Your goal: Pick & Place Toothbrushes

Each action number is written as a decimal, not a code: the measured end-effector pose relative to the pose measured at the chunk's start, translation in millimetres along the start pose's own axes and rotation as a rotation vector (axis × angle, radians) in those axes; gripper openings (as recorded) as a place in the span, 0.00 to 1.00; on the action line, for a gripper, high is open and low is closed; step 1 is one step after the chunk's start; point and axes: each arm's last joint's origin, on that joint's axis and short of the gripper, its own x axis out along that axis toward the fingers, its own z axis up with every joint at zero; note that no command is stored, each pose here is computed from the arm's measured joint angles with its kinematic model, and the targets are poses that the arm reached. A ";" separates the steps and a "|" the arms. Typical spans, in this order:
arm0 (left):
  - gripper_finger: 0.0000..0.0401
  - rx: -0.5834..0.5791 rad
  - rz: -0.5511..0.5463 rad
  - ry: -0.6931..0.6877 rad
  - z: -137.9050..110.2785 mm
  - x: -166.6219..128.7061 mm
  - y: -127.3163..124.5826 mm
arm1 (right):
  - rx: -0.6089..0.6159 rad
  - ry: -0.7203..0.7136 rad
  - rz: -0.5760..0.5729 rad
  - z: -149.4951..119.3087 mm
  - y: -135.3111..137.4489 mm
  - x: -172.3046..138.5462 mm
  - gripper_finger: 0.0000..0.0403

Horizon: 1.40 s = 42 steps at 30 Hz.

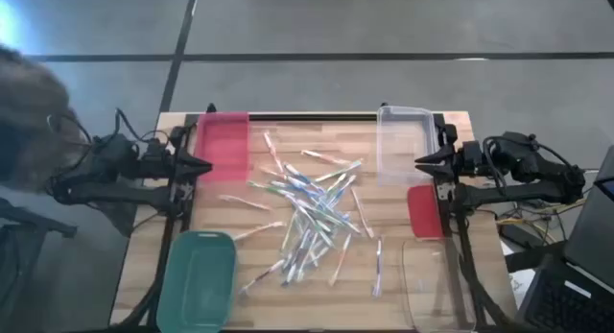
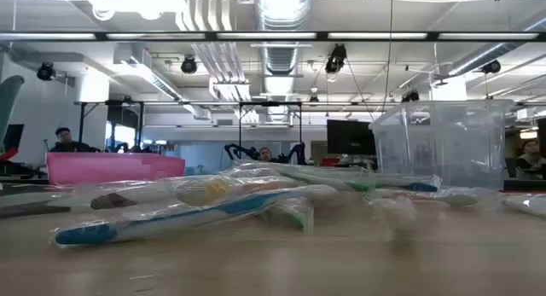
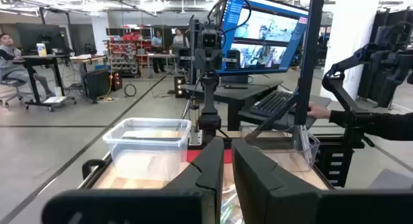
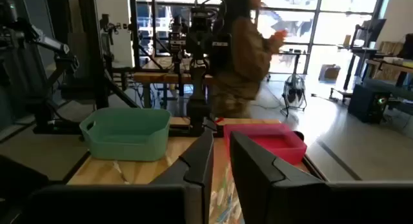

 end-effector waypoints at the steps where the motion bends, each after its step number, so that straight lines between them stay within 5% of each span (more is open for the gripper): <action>1: 0.10 0.000 0.000 0.001 -0.1 0.1 0.0 | 0.000 0.000 0.000 0.0 0.0 -0.1 0.14; 36: 0.10 0.000 0.000 0.000 0.0 0.0 0.0 | -0.005 -0.010 0.000 0.9 0.0 0.0 0.36; 42: 0.10 0.000 -0.001 0.000 0.0 0.0 -0.1 | -0.056 -0.226 -0.006 22.4 0.0 3.2 0.39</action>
